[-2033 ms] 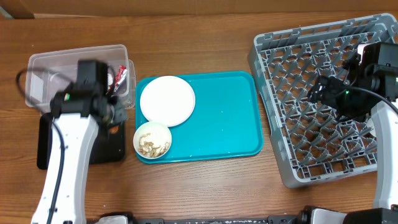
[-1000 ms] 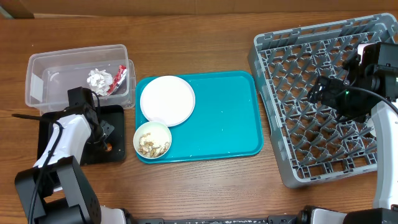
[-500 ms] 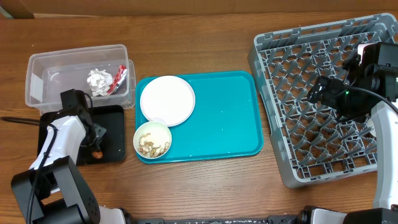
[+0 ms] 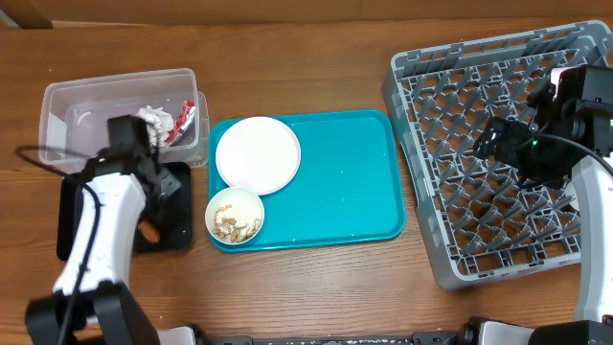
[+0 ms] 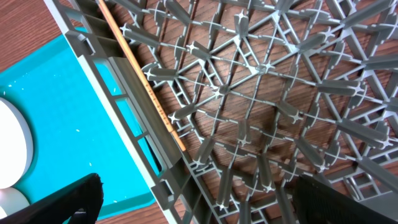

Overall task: Sort waste into correct bins and load items into the dishwasher
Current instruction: 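Move the left gripper to the small rice bowl and grasp its rim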

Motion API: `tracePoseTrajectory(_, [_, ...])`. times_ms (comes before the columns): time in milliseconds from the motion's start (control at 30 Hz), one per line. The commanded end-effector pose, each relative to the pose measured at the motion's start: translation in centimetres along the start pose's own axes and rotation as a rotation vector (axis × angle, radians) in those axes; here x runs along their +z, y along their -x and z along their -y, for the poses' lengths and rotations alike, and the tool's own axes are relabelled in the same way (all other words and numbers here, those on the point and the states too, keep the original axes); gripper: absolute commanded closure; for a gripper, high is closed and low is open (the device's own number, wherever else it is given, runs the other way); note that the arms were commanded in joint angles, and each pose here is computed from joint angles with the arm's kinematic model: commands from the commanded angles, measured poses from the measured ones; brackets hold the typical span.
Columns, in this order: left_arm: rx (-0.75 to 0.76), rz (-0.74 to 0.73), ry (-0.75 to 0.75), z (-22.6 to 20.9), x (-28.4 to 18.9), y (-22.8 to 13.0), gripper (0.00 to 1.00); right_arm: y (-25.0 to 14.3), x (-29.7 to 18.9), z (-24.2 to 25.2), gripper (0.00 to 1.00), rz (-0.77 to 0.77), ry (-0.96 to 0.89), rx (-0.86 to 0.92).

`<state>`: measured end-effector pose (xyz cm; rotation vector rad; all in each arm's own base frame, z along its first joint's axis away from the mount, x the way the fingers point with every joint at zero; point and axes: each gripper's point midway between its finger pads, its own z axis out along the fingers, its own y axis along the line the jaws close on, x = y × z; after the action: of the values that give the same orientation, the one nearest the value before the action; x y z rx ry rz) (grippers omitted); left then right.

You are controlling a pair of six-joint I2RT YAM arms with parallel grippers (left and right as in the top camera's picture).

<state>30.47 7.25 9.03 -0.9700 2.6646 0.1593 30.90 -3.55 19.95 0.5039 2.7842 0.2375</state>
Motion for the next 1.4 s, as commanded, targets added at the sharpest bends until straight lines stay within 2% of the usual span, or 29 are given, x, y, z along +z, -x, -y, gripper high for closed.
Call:
tracePoseTrajectory(0, [0.192, 0.009, -0.215, 6.2, -3.1, -1.7, 0.40, 0.6, -1.1, -0.3, 0.00, 0.040, 0.013, -0.002])
tracePoseTrajectory(100, [0.315, -0.006, -0.281, 9.8, -3.9, -4.3, 0.43, 0.6, -1.1, -0.3, 0.00, 0.039, 0.013, -0.002])
tracePoseTrajectory(233, [0.440, -0.047, -0.318, 13.7, -4.1, -8.8, 0.41, 0.6, -1.0, -0.3, 0.00, 0.039, 0.013, -0.002])
tracePoseTrajectory(367, [0.480, -0.112, -0.295, 15.3, -2.8, -12.0, 0.40, 0.6, -1.0, -0.3, 0.00, 0.039, 0.012, -0.002])
tracePoseTrajectory(533, [0.497, -0.182, -0.249, 15.6, -0.8, -14.2, 0.44, 0.6, -1.0, -0.3, 0.00, 0.038, 0.012, -0.002])
tracePoseTrajectory(667, [0.504, -0.211, -0.225, 15.5, 0.2, -14.8, 0.49, 0.6, -1.0, -0.3, 0.00, 0.039, 0.012, -0.002])
tracePoseTrajectory(833, [0.510, -0.206, -0.198, 15.4, 1.1, -14.8, 0.65, 0.6, -1.0, -0.3, 0.00, 0.038, 0.012, -0.002])
tracePoseTrajectory(967, [0.522, -0.249, -0.151, 14.8, 2.5, -15.7, 0.68, 0.5, -1.0, -0.3, 0.00, 0.037, 0.013, -0.002])
tracePoseTrajectory(1033, [0.526, -0.265, -0.134, 14.6, 3.1, -16.1, 0.76, 0.5, -1.0, -0.3, 0.00, 0.036, 0.012, -0.002])
tracePoseTrajectory(1133, [0.528, -0.276, -0.121, 14.4, 3.6, -16.3, 0.95, 0.5, -1.0, -0.3, 0.00, 0.036, 0.012, -0.002])
tracePoseTrajectory(1367, [0.534, -0.256, -0.137, 14.8, 2.9, -15.6, 0.96, 0.5, -1.0, -0.3, 0.00, 0.036, 0.012, -0.002])
